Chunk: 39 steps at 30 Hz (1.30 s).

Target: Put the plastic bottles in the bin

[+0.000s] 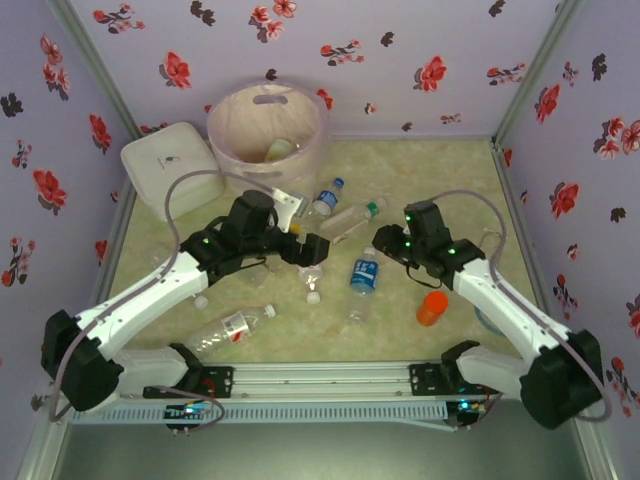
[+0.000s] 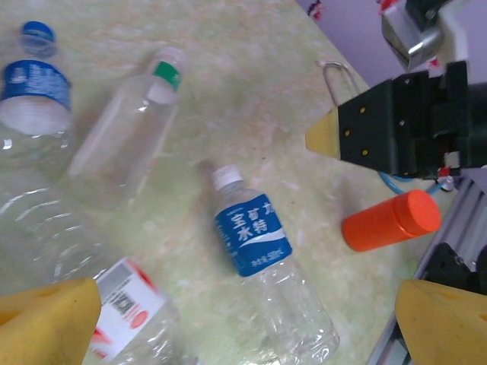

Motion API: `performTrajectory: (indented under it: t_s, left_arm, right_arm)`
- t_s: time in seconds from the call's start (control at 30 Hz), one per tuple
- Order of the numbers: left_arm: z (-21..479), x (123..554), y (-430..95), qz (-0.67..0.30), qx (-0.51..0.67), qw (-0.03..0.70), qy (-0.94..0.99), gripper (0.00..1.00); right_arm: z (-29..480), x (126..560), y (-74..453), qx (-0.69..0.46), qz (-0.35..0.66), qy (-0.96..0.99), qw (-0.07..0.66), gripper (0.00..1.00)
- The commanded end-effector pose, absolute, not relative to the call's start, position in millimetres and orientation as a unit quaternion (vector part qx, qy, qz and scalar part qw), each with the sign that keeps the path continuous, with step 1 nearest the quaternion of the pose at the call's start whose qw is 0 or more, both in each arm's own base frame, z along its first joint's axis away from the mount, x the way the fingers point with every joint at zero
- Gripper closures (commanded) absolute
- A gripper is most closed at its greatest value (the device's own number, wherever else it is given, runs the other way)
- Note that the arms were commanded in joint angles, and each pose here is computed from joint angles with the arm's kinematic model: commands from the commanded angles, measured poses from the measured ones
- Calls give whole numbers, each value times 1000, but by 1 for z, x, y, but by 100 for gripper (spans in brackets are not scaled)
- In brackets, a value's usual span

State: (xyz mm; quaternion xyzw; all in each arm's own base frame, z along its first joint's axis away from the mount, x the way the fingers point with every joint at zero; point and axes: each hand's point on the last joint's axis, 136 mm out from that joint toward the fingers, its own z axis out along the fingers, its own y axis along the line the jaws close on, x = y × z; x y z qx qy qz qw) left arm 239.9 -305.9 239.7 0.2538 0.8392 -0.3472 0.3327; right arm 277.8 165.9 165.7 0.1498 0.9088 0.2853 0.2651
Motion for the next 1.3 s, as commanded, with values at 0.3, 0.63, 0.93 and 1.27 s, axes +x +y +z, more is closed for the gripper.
performTrajectory:
  t_s: [0.3, 0.63, 0.93, 1.27]
  left_arm:
    - [241, 240, -311, -313, 280, 333, 844, 0]
    - [223, 229, -293, -302, 260, 320, 860, 0]
    - [217, 228, -282, -294, 245, 333, 862, 0]
    - [229, 220, -292, -330, 270, 348, 835, 0]
  right_arm:
    - [100, 247, 157, 108, 157, 970, 153, 14]
    - [65, 271, 211, 75, 185, 974, 110, 1]
    - [35, 285, 221, 89, 175, 977, 85, 15]
    - [87, 288, 201, 107, 210, 961, 145, 41]
